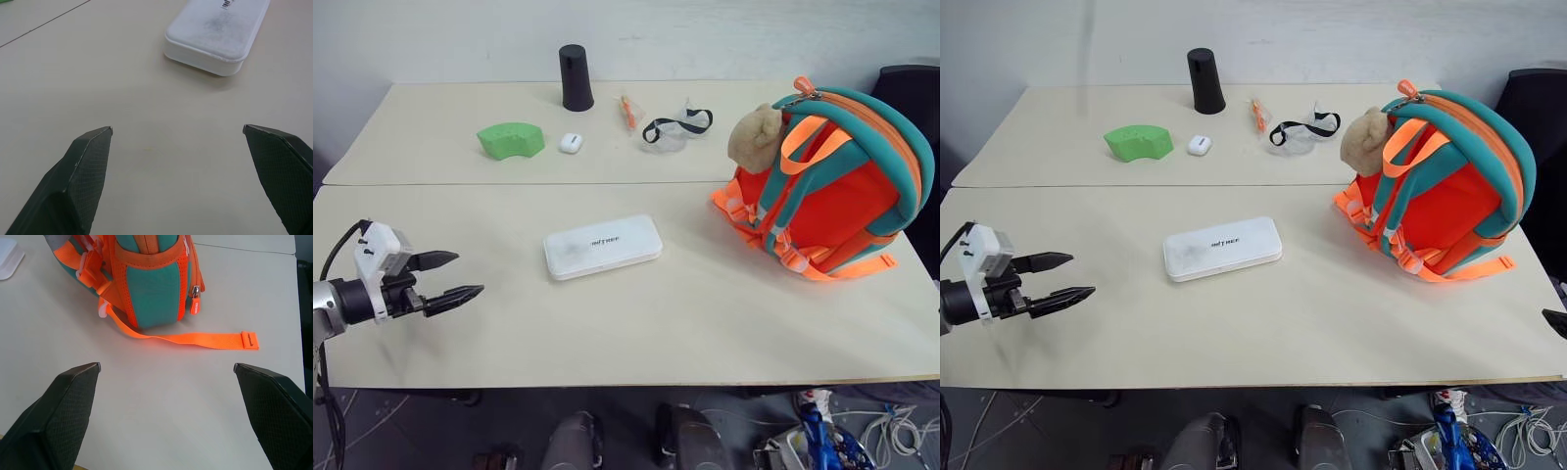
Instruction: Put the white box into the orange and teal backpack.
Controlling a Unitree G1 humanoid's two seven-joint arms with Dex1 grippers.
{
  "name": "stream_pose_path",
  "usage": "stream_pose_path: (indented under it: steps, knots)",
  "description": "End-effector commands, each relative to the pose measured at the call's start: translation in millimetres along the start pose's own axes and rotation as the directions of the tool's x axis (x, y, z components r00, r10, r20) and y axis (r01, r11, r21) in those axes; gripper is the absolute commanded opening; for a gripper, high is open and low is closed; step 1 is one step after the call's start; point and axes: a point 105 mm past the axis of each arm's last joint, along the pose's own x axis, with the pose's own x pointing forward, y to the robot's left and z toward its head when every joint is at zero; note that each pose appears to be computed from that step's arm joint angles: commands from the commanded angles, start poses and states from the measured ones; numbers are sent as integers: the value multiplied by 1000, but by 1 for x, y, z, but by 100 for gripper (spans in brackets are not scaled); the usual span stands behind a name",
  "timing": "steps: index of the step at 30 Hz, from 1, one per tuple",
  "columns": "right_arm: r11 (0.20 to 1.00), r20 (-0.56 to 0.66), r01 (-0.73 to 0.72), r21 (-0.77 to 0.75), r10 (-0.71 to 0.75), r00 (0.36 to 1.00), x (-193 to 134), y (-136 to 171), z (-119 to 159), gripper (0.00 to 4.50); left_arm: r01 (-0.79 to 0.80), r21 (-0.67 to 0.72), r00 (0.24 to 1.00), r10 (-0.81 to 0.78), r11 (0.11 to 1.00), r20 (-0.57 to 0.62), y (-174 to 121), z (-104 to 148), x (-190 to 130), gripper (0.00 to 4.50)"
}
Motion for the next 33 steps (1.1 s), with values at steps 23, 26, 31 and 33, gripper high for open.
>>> stream_pose_path:
  steps: [23,26,31,33]
  knots:
    - [728,-20,-611,-312,638,770,173,209,23,0,25,169,1000,-27,985,5,-15,16,87,3]
    - [750,-21,-548,-370,583,812,206,214,28,0,7,180,1000,-6,984,-4,-13,15,99,3]
    - [800,17,-426,-422,477,879,254,219,37,0,23,198,1000,-21,980,-11,-17,14,109,3]
    - [817,30,-384,-430,438,898,270,222,39,0,27,205,1000,-25,978,-15,-18,13,111,3]
